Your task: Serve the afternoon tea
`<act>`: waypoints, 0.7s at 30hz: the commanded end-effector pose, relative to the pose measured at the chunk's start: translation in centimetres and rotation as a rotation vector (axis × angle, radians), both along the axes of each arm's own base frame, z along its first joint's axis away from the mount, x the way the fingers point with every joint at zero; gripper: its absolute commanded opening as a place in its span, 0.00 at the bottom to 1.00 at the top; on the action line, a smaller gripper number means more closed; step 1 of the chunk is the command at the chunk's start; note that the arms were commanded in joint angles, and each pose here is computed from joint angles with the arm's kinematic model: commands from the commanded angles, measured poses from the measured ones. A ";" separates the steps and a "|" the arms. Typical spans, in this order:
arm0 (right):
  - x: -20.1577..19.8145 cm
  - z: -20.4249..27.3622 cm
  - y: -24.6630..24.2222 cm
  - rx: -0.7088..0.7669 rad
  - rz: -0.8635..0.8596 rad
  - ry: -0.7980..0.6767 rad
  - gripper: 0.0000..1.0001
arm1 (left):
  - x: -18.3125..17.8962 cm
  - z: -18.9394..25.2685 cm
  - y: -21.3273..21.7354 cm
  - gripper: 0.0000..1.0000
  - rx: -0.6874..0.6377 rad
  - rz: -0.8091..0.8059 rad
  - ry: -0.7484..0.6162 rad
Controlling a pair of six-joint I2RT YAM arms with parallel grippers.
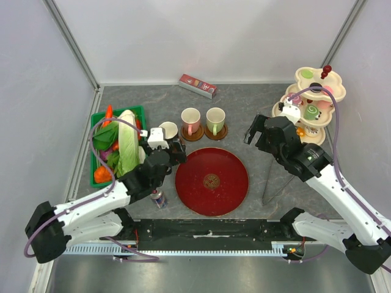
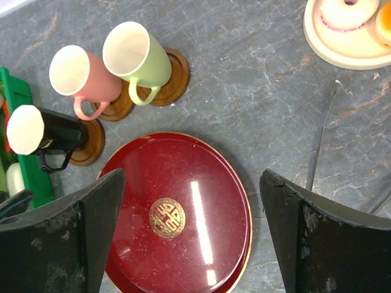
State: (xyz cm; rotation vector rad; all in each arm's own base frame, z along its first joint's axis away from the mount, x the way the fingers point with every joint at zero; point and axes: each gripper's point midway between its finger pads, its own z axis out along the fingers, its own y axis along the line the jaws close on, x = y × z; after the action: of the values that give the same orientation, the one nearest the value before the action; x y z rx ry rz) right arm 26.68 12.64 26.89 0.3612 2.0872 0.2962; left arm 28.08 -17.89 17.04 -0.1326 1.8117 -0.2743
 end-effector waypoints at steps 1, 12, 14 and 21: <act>-0.2 -1.1 -0.8 -0.024 -0.038 0.020 0.98 | -2.7 2.9 -2.7 0.96 -0.079 -0.173 0.147; -2.0 -4.8 -3.8 -0.113 -0.098 0.048 0.98 | -8.6 8.9 0.0 0.97 -0.182 -0.199 0.370; -2.3 -5.1 -4.5 -0.137 -0.107 0.048 0.98 | -10.0 8.8 0.4 0.97 -0.194 -0.231 0.393; -3.9 -5.5 -6.3 -0.173 -0.129 0.052 0.98 | -13.1 7.6 4.1 0.98 -0.198 -0.178 0.463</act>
State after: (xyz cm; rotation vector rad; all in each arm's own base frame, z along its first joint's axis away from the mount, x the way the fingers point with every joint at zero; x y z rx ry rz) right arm 23.48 7.94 21.41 0.3841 2.1321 0.0903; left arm 17.23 -15.89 26.21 -0.1168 2.1610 -0.6254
